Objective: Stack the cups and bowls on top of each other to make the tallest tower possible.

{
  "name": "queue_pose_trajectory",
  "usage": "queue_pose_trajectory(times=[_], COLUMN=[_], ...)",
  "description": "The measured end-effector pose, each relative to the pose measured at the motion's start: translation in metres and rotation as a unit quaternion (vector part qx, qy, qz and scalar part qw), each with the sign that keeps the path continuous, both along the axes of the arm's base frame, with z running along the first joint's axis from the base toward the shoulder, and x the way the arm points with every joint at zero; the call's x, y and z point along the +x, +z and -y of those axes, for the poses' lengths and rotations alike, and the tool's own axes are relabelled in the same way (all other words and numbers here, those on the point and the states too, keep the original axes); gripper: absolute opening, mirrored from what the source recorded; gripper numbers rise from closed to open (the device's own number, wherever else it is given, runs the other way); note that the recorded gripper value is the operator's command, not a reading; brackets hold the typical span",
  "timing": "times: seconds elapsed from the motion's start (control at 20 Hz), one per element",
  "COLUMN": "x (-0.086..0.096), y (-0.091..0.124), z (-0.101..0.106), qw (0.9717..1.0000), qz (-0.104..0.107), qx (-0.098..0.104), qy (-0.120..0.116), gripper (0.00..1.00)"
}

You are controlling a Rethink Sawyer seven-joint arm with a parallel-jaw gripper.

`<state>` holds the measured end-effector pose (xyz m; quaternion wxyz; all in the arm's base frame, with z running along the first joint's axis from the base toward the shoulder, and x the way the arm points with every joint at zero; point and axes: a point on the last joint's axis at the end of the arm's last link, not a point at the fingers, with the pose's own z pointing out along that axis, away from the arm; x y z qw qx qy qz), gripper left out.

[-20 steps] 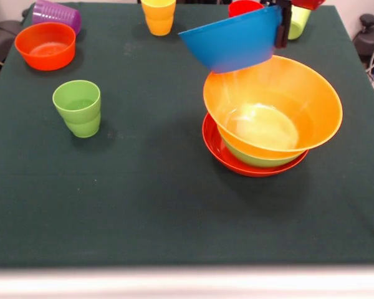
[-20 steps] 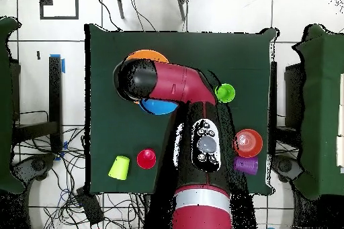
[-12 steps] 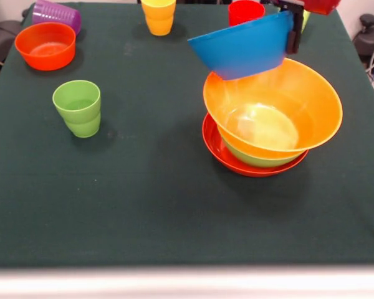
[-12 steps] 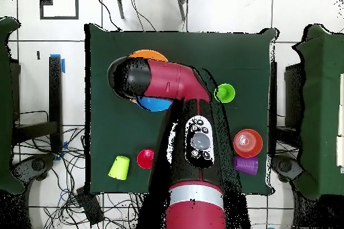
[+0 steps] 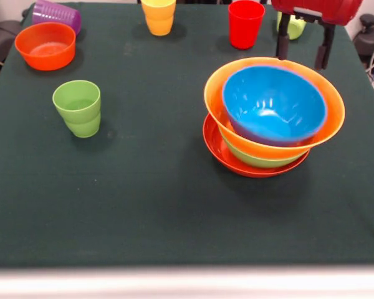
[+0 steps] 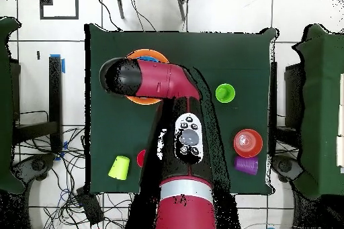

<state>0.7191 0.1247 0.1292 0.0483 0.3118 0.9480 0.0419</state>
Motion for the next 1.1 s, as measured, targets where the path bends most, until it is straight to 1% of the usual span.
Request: queue_pose_trajectory(times=[0.5,0.7,0.9,1.0,1.05,1.1], x=[-0.002,-0.005,-0.019,-0.029,-0.04,-0.044], y=[-0.006,-0.008,-0.002,0.003,0.008,0.009], z=[0.004,0.006,0.016,0.023,0.028,0.029], qw=[1.0,0.9999,0.9997,0.9994,0.9989,0.9988], qz=[-0.005,-0.007,-0.013,-0.017,-0.021,-0.023], qx=[-0.004,-0.008,-0.022,-0.031,-0.041,-0.044], qy=[-0.002,0.0,0.0,-0.001,0.0,0.0], gripper=[1.0,1.0,1.0,1.0,1.0,1.0])
